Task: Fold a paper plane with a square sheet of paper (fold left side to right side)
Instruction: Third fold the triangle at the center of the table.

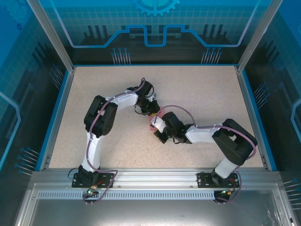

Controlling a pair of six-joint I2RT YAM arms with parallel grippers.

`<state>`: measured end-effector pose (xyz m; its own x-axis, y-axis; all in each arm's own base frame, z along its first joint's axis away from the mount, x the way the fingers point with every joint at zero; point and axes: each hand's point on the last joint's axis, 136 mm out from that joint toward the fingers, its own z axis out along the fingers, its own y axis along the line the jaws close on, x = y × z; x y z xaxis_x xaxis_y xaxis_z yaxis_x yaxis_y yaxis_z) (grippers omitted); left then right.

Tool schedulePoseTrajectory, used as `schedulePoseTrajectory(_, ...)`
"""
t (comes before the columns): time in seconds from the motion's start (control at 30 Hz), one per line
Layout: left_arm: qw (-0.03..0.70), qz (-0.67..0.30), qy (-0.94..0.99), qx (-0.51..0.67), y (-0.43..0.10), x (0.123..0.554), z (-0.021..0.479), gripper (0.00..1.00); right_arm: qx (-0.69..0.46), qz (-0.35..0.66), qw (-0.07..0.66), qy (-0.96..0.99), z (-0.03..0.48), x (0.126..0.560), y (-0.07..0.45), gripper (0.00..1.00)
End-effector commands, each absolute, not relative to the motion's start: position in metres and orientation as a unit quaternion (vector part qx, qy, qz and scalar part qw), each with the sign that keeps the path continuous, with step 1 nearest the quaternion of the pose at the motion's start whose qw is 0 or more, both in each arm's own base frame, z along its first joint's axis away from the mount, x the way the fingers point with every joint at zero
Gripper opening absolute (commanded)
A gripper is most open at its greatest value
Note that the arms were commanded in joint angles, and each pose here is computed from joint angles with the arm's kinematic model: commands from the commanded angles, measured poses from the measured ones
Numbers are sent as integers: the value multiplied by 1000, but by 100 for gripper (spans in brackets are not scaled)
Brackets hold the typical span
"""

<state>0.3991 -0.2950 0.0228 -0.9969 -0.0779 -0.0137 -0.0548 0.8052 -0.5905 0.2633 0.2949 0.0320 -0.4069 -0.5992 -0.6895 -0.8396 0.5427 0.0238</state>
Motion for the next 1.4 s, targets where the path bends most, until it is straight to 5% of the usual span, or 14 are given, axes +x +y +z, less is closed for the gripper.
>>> schedulePoseTrajectory(0.0,2,-303,953,-24,-296,395,16,16,-418,221,301,828,34,266,298,0)
schedulePoseTrajectory(0.4,-22,-288,957,-32,-289,380,-10,15,-328,339,228,852,41,276,280,0)
schedulePoseTrajectory(1.37,-28,-273,961,-29,-286,377,-20,15,-250,332,197,888,26,309,251,0)
